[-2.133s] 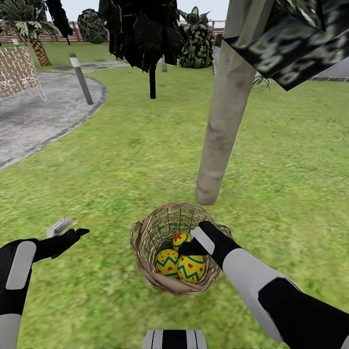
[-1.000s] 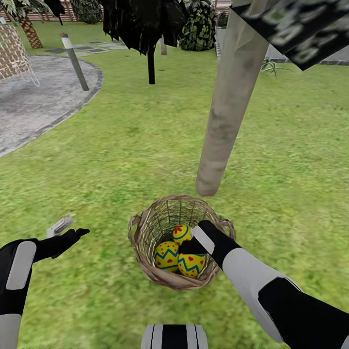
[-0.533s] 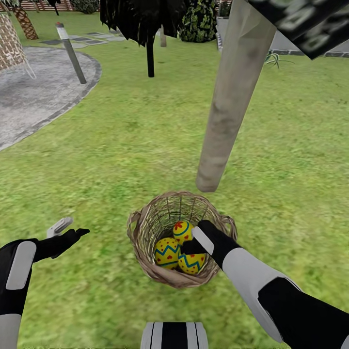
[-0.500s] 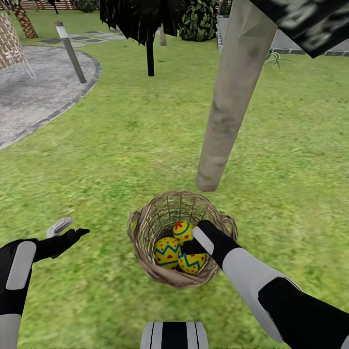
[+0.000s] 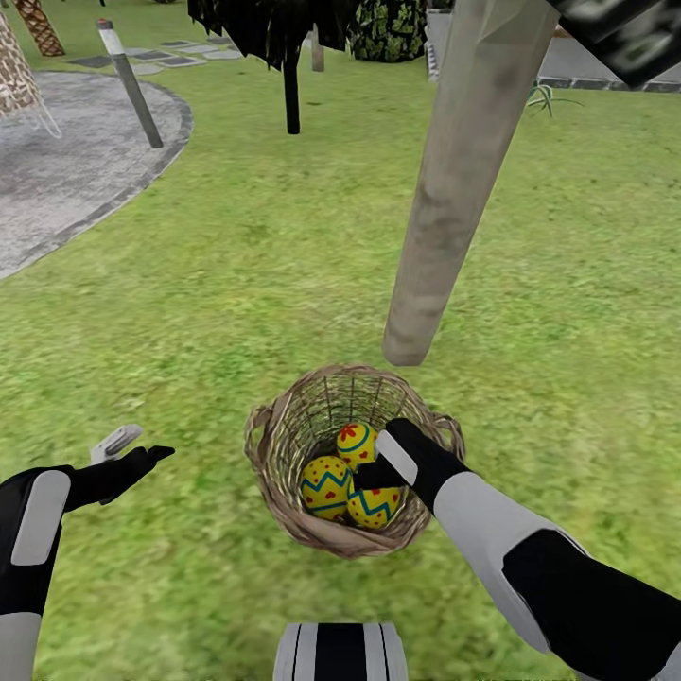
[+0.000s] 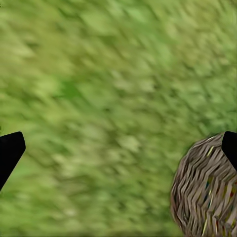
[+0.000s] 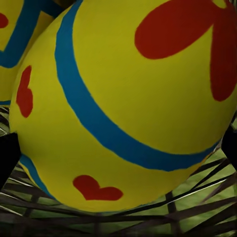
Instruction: Take the three Easter eggs out of the wicker basket on the lawn in the garden, then place them on the lawn next to a single tree (choose any tree) so that all three eggs are next to the same tree and none are left in the basket.
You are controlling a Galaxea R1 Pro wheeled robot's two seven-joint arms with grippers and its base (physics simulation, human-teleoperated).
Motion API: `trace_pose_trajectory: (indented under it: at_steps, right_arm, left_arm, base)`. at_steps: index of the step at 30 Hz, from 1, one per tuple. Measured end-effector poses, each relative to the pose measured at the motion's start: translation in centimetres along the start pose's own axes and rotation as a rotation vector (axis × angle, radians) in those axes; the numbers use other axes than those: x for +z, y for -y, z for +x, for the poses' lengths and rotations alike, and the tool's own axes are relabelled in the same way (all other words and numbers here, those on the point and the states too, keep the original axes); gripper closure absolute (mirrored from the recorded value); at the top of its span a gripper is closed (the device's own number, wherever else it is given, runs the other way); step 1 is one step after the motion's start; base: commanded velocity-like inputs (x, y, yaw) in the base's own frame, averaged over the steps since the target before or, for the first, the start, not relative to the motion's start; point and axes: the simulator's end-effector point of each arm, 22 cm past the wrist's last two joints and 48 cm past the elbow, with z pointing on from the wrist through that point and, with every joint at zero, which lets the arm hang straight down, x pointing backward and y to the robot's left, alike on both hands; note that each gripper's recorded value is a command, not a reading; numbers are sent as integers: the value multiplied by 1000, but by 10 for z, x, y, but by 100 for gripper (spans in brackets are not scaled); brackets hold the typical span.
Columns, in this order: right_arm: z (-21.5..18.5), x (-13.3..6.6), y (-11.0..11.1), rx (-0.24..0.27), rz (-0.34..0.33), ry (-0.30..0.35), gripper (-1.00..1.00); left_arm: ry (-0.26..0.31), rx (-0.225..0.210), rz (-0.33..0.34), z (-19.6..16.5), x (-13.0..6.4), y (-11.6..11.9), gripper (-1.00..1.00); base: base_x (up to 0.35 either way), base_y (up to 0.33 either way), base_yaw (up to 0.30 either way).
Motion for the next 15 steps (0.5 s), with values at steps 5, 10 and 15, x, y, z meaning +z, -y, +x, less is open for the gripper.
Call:
trace_pose_trajectory:
  at_steps: [5,10,15]
  right_arm:
    - [1,0,0,0,-1,-2,100]
    - [1,0,0,0,-1,-2,100]
    - [1,0,0,5,1,8,100]
  left_arm:
    - [0,0,2,0,0,0,-100]
    - [1,-1,1,-1,-1,0,-100]
    - [7,2,6,-3,-3,3,-100]
  base:
    - [0,0,0]
    - [0,0,0]
    - [0,0,0]
